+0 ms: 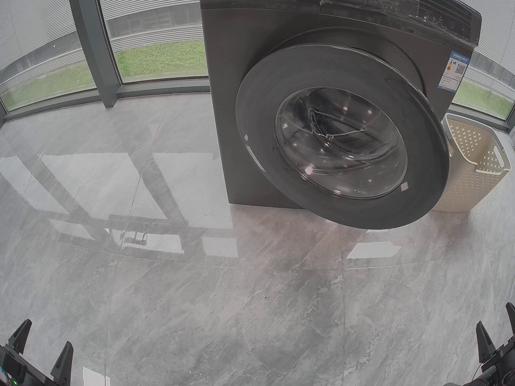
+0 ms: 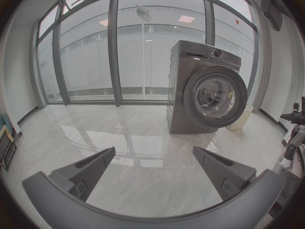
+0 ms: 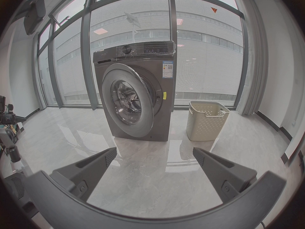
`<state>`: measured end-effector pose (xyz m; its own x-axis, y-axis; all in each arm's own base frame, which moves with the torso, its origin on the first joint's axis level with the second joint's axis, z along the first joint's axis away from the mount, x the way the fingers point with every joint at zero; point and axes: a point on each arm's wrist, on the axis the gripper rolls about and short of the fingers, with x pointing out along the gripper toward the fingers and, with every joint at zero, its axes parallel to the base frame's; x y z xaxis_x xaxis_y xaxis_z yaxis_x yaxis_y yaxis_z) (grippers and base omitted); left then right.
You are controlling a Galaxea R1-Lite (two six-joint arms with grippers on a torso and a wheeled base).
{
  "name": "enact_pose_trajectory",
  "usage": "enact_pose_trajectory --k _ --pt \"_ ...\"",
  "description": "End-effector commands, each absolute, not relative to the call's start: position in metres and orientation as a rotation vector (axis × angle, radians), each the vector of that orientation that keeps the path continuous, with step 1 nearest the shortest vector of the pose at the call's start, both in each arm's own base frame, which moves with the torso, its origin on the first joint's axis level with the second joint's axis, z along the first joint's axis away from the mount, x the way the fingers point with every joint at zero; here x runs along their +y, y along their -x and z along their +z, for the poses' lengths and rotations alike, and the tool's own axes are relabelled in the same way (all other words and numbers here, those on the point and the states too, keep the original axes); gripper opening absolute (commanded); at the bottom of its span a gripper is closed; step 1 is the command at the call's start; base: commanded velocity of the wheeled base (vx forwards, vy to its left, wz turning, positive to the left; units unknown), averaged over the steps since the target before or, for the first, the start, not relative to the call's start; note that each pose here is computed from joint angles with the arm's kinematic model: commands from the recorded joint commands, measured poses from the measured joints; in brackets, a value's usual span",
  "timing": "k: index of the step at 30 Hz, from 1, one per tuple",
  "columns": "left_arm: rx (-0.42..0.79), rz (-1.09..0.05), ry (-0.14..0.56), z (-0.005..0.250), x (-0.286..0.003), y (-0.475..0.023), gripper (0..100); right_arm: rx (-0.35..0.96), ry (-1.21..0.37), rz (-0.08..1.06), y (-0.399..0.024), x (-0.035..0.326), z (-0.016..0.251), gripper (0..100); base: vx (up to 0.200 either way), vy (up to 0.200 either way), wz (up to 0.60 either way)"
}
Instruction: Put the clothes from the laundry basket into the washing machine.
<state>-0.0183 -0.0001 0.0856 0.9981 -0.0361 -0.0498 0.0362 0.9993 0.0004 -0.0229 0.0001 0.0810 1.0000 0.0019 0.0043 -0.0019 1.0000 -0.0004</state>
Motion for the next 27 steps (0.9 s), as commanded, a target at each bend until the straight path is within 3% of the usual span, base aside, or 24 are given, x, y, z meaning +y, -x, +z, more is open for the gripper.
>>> enact_pose_trajectory --k 1,3,15,27 --pt "0.000 -0.018 -0.002 0.0759 -0.0003 0.0228 100 0.006 0.000 0.003 0.0221 0.0001 0.0760 100 0.000 0.000 0.00" --pt "0.001 -0.018 -0.006 0.0758 -0.0003 0.0228 100 0.006 0.002 0.003 0.0221 0.0001 0.0760 100 0.000 0.000 0.00" --pt "0.000 -0.012 -0.005 0.0759 -0.0002 0.0228 100 0.004 0.032 0.031 0.0221 0.0010 0.0762 100 0.000 -0.200 0.00" --pt "0.001 -0.014 -0.011 0.0758 -0.0002 0.0228 100 0.007 0.018 0.032 0.0220 0.0009 0.0760 100 0.000 0.000 -0.15"
